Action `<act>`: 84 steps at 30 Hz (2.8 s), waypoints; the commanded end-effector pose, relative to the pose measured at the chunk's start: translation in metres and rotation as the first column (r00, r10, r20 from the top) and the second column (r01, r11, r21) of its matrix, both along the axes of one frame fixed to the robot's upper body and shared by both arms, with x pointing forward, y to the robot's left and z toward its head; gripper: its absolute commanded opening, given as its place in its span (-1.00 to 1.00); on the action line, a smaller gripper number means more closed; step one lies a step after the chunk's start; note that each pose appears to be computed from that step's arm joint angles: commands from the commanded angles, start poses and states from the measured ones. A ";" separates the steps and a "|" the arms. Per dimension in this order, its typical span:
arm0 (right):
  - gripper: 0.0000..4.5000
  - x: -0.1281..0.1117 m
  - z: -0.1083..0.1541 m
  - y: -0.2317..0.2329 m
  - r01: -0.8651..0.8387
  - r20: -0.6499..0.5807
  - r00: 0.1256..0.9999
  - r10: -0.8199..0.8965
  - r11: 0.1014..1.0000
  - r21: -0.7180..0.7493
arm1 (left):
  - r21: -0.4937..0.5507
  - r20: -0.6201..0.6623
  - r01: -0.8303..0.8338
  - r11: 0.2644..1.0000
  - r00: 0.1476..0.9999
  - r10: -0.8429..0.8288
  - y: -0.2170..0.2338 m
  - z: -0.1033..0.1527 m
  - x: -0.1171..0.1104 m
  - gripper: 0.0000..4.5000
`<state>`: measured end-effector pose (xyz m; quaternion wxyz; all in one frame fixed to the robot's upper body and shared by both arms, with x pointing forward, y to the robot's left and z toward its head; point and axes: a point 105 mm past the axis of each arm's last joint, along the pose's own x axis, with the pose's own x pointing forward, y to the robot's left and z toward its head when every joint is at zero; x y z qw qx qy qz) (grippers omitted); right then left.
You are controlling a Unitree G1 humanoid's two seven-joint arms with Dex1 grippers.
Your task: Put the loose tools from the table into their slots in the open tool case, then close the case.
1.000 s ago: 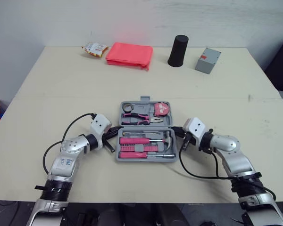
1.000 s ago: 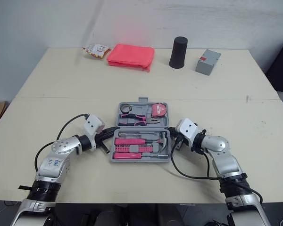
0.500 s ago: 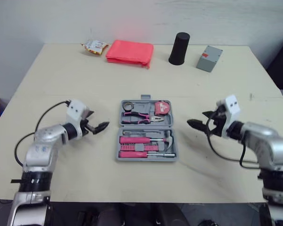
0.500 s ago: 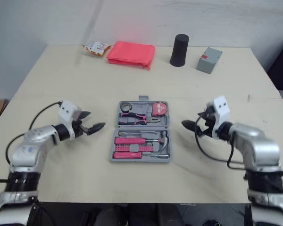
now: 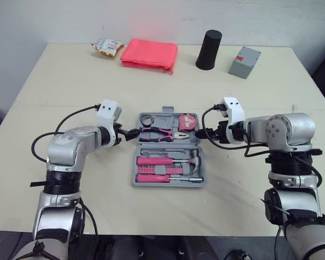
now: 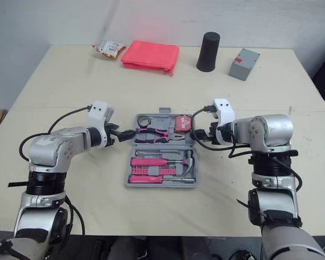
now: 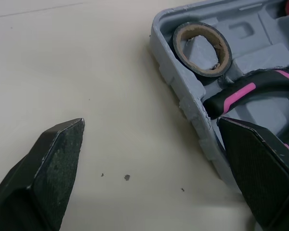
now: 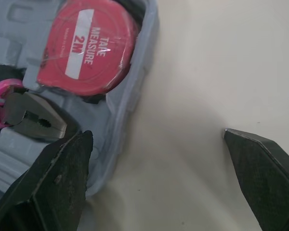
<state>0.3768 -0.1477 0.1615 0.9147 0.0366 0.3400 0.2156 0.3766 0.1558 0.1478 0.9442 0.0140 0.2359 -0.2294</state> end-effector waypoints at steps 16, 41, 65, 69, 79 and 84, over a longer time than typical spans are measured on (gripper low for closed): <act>1.00 0.010 -0.009 0.021 0.056 -0.037 0.998 -0.058 0.997 -0.047 | 0.073 0.027 -0.083 0.994 0.996 0.082 0.000 0.001 0.012 0.97; -0.99 0.021 0.027 0.025 -0.005 0.491 0.871 0.005 1.000 0.000 | -0.186 0.299 0.104 0.977 0.953 -0.045 -0.029 0.025 0.010 -1.00; 0.22 -0.063 -0.061 -0.053 0.009 0.640 0.348 0.685 0.681 -0.733 | 0.524 0.607 0.158 0.837 0.621 -0.497 0.060 -0.035 -0.069 0.23; 0.41 -0.095 -0.069 -0.100 0.011 0.580 0.450 0.679 0.646 -0.764 | 0.443 0.506 0.096 0.891 0.794 -0.337 0.128 -0.051 -0.089 0.23; -0.60 -0.124 -0.054 -0.060 -0.332 0.586 0.628 0.512 0.857 -0.393 | 0.241 0.560 0.308 0.920 0.730 -0.391 0.054 0.000 -0.041 -0.53; -1.00 -0.146 -0.066 -0.024 -0.543 0.448 0.634 0.631 0.775 -0.323 | 0.235 0.471 0.486 0.841 0.700 -0.537 -0.002 -0.002 -0.018 -0.98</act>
